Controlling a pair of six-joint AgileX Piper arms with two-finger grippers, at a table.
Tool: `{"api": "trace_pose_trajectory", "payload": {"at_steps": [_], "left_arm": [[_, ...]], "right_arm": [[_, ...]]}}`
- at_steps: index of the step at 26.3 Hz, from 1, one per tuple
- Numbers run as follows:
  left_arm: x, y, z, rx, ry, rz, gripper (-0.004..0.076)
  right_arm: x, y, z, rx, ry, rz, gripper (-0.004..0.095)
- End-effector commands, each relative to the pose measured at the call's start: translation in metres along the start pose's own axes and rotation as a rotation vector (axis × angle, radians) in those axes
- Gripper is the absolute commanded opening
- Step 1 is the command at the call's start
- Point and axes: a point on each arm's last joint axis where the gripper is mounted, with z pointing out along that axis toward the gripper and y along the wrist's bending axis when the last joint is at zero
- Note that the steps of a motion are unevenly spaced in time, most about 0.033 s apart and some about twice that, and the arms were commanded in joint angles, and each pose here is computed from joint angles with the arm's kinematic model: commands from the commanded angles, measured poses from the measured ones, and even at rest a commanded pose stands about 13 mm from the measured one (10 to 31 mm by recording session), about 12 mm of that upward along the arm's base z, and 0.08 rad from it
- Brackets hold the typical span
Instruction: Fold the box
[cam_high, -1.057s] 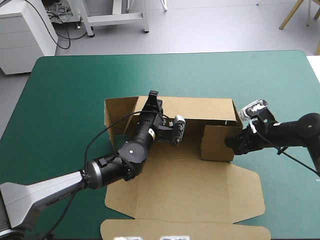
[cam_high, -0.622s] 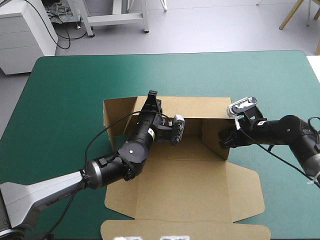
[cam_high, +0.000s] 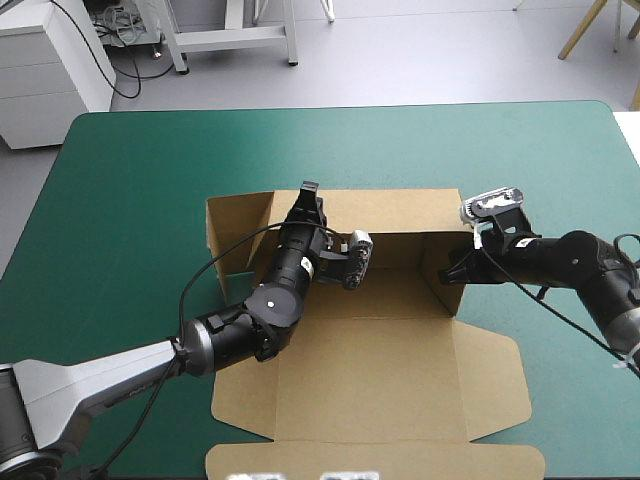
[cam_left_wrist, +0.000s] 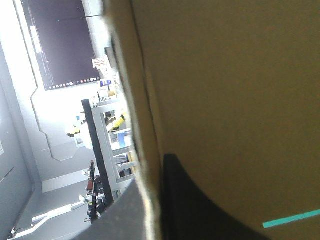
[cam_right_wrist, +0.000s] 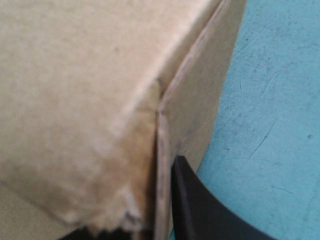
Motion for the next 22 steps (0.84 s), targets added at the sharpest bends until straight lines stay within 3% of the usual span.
{"api": "trace_pose_trajectory", "payload": {"at_steps": [1,5,12,22], "left_arm": [[0.000,0.010,-0.007,-0.019,-0.017,-0.020,-0.0010],[-0.001,0.011,-0.007,-0.027,-0.020,-0.078,0.0026],[-0.003,0.020,-0.008,-0.132,-0.062,-0.193,0.0388],[-0.021,0.029,-0.034,-0.222,-0.084,-0.239,0.0337]], "right_arm": [[-0.013,0.005,-0.012,-0.015,-0.091,0.064,-0.0010],[-0.013,0.005,-0.012,-0.015,-0.091,0.078,-0.0008],[-0.012,0.006,-0.012,-0.020,-0.074,0.091,-0.0002],[-0.007,0.002,-0.010,0.015,-0.021,0.121,-0.0002]]}}
